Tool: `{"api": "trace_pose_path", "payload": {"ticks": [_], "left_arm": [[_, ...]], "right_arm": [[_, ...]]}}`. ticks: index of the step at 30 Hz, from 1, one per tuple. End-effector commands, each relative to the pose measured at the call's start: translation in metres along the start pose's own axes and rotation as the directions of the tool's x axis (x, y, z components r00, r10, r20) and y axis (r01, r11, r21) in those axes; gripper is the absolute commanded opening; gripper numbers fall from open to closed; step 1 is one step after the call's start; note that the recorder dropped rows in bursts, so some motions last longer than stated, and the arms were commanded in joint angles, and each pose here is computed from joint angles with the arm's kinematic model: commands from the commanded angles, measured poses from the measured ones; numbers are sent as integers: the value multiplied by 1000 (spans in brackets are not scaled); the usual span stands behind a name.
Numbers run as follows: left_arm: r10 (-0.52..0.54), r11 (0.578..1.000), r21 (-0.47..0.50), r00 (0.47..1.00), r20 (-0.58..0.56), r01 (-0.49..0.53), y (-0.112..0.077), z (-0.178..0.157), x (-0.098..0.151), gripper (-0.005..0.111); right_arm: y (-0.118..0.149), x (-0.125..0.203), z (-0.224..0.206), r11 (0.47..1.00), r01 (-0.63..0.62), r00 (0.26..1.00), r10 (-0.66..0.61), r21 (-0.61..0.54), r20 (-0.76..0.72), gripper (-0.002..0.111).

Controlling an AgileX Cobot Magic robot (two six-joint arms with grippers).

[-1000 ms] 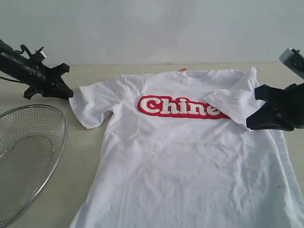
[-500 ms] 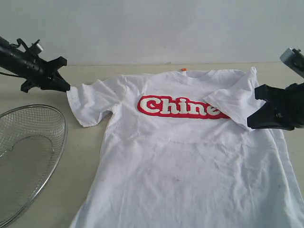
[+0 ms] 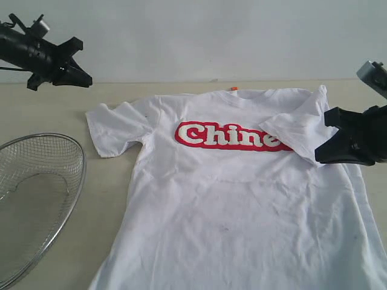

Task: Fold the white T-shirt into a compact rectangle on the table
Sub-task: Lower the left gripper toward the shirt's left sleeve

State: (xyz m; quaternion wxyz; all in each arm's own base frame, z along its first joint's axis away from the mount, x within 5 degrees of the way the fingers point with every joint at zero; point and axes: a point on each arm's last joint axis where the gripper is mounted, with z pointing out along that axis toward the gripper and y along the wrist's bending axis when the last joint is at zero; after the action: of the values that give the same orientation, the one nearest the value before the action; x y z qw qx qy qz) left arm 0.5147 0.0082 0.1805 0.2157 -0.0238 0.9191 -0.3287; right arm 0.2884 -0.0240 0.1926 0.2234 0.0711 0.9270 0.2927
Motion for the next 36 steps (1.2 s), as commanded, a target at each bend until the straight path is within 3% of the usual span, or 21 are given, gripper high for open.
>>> {"api": "trace_pose_path", "payload": {"ticks": [1, 6, 8, 12, 13, 21, 26, 36], "left_arm": [[51, 999, 14, 999, 2, -51, -16, 7, 0, 5], [82, 987, -142, 997, 0, -81, -1, 7, 0, 8], [106, 976, -192, 994, -15, -107, 8, 11, 1, 19], [144, 964, -231, 989, 37, -132, 18, 19, -3, 54], [152, 962, -236, 987, 46, -137, 20, 20, -3, 57], [131, 963, -240, 991, 30, -120, 43, 47, 6, 57], [123, 977, -183, 989, 86, -106, 40, 52, 3, 57], [142, 974, -187, 987, 72, -126, 44, 56, 6, 57]], "right_arm": [[1, -1, -3, 1000, 10, 1000, -10, 2, 16, 0], [2, 0, -3, 1000, 11, 1000, -10, -7, 8, 0], [2, 0, -3, 1000, 11, 1000, -10, -9, 7, 0], [2, 0, -3, 1000, 11, 1000, -10, -9, 7, 0], [2, 0, -3, 1000, 11, 1000, -10, -9, 7, 0], [3, 1, -3, 1000, 11, 1000, -11, -21, -4, 0], [3, 1, -3, 1000, 11, 1000, -11, -21, -4, 0], [3, 1, -3, 1000, 11, 1000, -11, -20, -2, 0]]}}
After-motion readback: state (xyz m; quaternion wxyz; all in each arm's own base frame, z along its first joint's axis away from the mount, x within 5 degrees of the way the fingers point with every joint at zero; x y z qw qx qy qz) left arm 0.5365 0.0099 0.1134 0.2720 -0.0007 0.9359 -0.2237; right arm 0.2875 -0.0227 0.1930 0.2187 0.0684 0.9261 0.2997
